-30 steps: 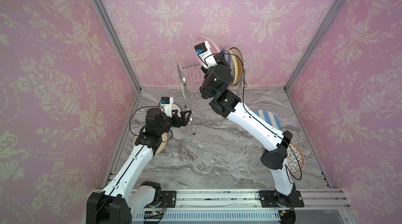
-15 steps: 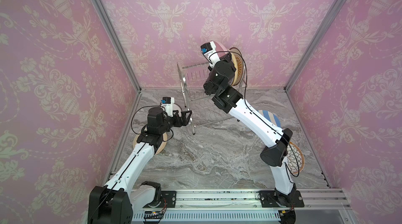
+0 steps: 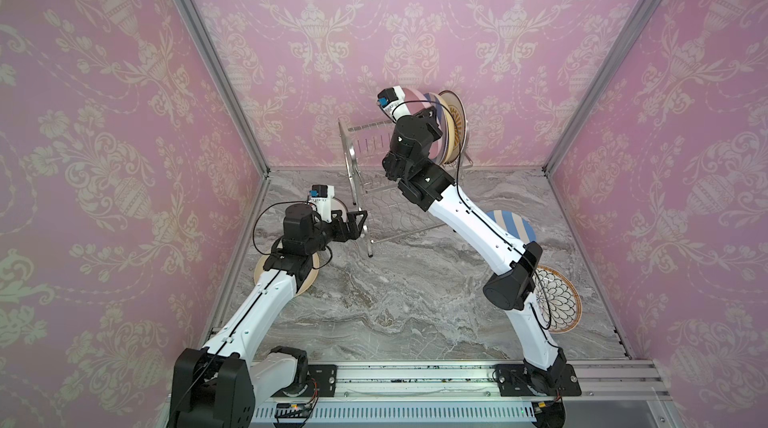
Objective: Load plates into a dish rack
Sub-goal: Place the plate on the dish rack.
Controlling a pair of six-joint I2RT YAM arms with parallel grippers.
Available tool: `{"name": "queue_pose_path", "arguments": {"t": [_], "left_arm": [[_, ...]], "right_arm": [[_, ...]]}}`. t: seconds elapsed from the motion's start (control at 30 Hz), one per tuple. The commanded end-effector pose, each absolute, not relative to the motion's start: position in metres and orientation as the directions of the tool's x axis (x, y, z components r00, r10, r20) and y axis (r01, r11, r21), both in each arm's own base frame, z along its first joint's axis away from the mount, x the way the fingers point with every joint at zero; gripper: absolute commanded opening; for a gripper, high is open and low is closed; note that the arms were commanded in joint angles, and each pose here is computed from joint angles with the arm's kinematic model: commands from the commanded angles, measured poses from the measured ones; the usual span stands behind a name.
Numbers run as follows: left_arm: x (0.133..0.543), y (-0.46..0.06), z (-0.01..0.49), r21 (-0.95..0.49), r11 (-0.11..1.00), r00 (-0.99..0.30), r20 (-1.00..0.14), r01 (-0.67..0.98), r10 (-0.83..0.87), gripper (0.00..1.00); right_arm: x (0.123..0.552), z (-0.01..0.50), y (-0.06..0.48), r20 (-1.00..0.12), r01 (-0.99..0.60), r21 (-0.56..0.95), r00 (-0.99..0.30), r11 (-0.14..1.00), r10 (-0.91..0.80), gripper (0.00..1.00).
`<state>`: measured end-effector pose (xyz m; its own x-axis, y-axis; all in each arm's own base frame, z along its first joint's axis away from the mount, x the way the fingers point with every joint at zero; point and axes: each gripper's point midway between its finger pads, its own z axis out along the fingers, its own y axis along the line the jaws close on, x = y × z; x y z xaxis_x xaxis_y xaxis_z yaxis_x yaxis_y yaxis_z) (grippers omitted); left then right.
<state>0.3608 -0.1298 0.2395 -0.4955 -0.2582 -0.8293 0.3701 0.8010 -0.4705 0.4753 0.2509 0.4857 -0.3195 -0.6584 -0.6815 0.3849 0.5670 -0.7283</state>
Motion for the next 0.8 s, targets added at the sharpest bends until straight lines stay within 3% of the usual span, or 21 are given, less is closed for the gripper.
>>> {"name": "queue_pose_path", "arguments": {"t": [0.0,0.37,0.77], "left_arm": [[0.361,-0.138,0.25,-0.469,0.778,-0.476,-0.843,0.418,-0.252,0.99],[0.36,-0.14,0.253,-0.468,0.771,-0.474,-0.845,0.431,-0.248,0.99],[0.365,-0.141,0.25,-0.471,0.773,-0.487,-0.839,0.425,-0.243,0.99]], "right_arm": [[0.471,0.496,0.24,-0.721,0.421,-0.689,-0.317,0.59,-0.616,0.0],[0.48,0.479,0.246,-0.7,0.403,-0.712,-0.342,0.575,-0.627,0.0],[0.474,0.501,0.242,-0.786,0.429,-0.613,-0.252,0.663,-0.564,0.0]]}}
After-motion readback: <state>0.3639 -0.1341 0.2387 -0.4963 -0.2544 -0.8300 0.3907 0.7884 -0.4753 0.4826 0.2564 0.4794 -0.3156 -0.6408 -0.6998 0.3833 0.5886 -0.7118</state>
